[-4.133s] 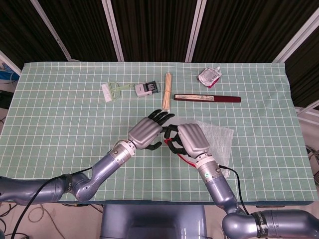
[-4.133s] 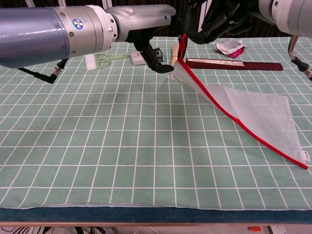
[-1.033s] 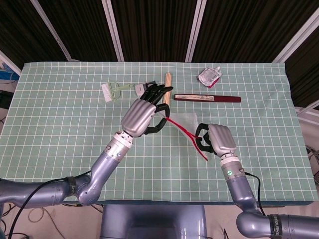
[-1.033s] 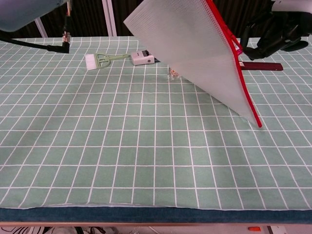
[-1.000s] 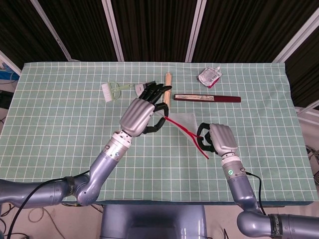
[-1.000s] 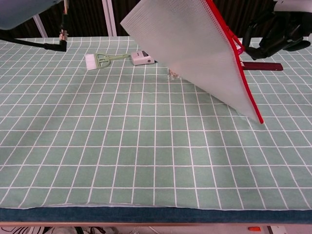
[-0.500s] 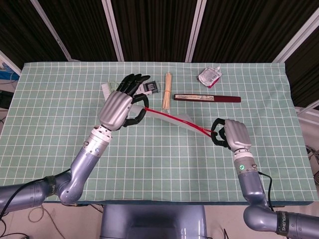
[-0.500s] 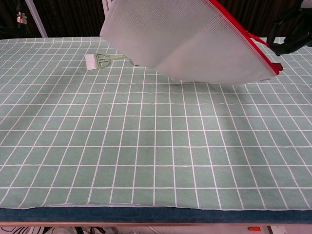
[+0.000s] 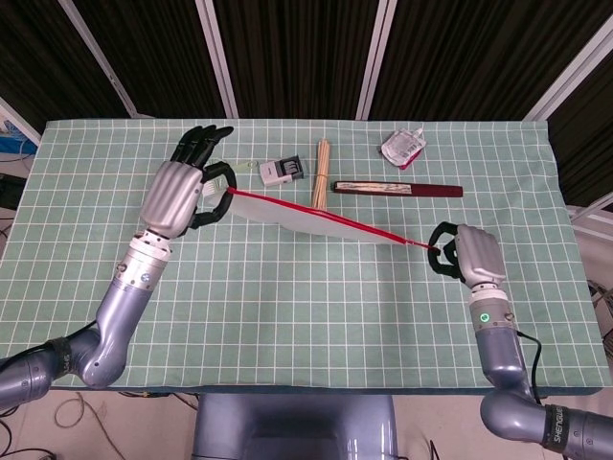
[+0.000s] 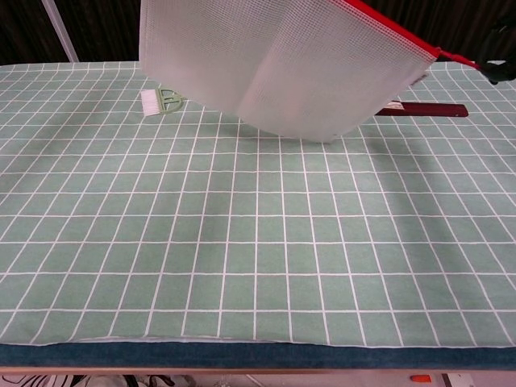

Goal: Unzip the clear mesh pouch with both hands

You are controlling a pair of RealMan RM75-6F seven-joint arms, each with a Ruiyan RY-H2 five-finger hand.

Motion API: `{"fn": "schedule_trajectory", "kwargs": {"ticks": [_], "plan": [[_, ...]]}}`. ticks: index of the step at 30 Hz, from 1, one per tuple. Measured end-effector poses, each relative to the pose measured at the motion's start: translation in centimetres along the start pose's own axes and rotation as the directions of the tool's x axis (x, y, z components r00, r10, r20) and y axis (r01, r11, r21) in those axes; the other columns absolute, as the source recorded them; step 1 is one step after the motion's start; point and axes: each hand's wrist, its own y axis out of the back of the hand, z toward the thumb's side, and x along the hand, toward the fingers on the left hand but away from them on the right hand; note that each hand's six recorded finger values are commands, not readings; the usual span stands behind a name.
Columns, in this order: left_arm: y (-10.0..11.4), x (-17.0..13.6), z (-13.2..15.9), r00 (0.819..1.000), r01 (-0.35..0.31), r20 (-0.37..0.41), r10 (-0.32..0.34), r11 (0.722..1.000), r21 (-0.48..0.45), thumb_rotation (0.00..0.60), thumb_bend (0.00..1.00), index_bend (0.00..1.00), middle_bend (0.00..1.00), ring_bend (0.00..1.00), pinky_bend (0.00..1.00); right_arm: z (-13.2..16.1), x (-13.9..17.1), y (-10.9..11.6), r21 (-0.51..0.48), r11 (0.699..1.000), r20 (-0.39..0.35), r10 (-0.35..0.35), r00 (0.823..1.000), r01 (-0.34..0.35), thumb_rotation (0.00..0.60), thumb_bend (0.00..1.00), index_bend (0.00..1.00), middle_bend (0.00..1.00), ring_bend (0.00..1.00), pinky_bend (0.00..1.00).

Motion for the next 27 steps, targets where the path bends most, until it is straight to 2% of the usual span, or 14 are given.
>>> {"fn": "schedule_trajectory", "kwargs": {"ticks": [8,11,14,16,18,20,27], "plan": [[-0.3,-0.4,-1.1,0.999,0.021,-0.024,-0.021,1.000,0.006,0.600,0.43,0.51,0.06,0.00,0.00,-0.2,0.0,0.4,-0.001,1.000,0.001,-0.008,1.000,0.008,0.600,0.59,0.68,1.00,1.00,0.97],[-0.6,-0.5,-1.2,0.999,0.034,-0.026,-0.034,0.999,0.006,0.600,0.26,0.40,0.02,0.00,0.00,-0.2,0.1,0.4,0.003,1.000,0.000,-0.010,1.000,0.010,0.600,0.50,0.59,0.95,0.95,0.89],[-0.9,-0.7,-1.2,0.998,0.049,-0.026,-0.049,0.999,0.005,0.600,0.14,0.31,0.00,0.00,0.00,-0.2,0.1,0.4,0.012,1.000,-0.006,-0.011,1.000,0.011,0.600,0.35,0.32,0.70,0.74,0.69],[-0.9,-0.8,-1.2,0.998,0.057,-0.027,-0.057,0.998,0.001,0.600,0.11,0.28,0.00,0.00,0.00,-0.2,0.2,0.4,0.019,1.000,-0.009,-0.005,1.000,0.005,0.600,0.28,0.14,0.51,0.57,0.55],[-0.8,-0.9,-1.3,0.998,0.062,-0.029,-0.062,0.998,0.000,0.600,0.10,0.27,0.00,0.00,0.00,-0.3,0.3,0.4,0.020,1.000,-0.007,0.001,1.000,-0.001,0.600,0.24,0.05,0.40,0.46,0.46],[-0.7,-1.2,-1.4,0.997,0.066,-0.032,-0.066,0.998,-0.001,0.600,0.10,0.26,0.00,0.00,0.00,-0.3,0.3,0.5,0.015,1.000,-0.006,0.003,1.000,-0.003,0.600,0.23,0.02,0.34,0.39,0.43],[-0.3,-2.8,-2.5,0.995,0.082,-0.063,-0.082,0.997,0.004,0.600,0.10,0.24,0.00,0.00,0.00,-0.6,0.7,0.7,0.009,1.000,-0.001,0.002,1.000,-0.002,0.600,0.21,0.01,0.26,0.31,0.36]]}}
